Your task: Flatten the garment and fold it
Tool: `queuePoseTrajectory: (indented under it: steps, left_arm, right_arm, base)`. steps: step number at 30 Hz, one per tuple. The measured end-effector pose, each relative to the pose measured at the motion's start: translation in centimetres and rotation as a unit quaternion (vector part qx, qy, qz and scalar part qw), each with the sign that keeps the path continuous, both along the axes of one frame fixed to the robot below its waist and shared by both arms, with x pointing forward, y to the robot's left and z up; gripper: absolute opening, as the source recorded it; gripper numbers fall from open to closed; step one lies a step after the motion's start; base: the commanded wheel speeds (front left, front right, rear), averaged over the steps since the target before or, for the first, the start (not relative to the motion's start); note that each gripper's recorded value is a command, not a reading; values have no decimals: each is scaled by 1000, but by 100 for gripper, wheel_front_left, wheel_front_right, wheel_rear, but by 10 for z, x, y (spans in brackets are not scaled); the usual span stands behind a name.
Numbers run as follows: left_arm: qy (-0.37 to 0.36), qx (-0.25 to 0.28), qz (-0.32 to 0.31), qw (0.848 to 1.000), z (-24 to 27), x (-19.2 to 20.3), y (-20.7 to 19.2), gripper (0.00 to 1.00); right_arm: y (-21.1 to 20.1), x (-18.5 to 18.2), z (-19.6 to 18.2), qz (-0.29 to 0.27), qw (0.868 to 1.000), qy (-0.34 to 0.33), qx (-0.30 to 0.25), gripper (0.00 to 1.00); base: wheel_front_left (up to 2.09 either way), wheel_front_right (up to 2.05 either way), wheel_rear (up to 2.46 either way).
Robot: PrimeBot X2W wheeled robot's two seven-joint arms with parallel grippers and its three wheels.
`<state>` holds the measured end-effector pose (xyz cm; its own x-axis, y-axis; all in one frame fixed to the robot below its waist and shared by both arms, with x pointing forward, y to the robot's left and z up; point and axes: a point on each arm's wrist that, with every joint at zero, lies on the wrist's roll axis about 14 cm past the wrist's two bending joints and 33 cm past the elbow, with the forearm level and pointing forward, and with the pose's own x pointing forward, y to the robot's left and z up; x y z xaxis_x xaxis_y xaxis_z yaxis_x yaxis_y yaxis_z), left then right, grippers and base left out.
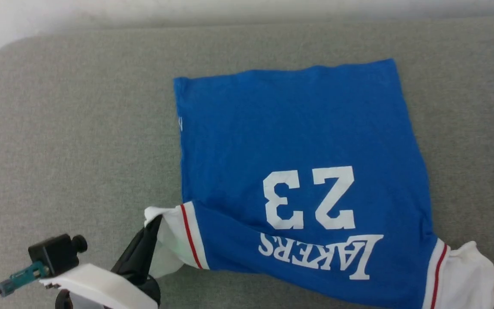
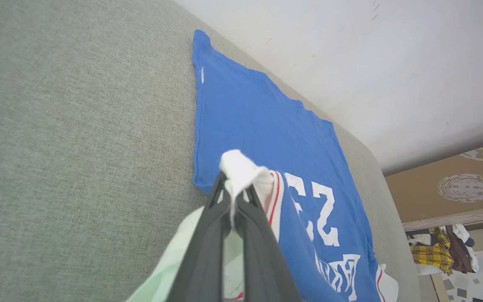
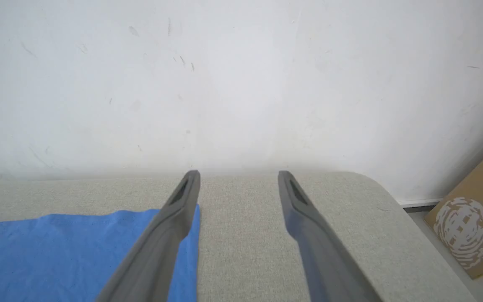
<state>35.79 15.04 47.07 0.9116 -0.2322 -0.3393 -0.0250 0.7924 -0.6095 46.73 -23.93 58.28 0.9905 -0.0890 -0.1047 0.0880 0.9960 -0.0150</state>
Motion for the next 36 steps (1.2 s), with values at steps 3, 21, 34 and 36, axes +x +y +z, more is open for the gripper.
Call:
queuePoseTrajectory:
  steps: [3,21,34,36]
  left_arm:
    - [5,-1,-3,1000,-6,6,-1,0]
    - [48,4,3,999,-45,24,8,0]
    - [75,15,17,997,-68,28,21,0]
    - [73,15,18,997,-69,30,21,0]
  right_arm:
    - [11,39,4,11,1000,3,-17,100]
    - [43,128,-165,28,959,281,-25,100]
    - [59,137,-220,33,945,326,-3,0]
    - [61,137,-220,34,946,324,-1,0]
  base:
    - [0,0,0]
    - [0,0,0]
    - [0,0,0]
    - [0,0,0]
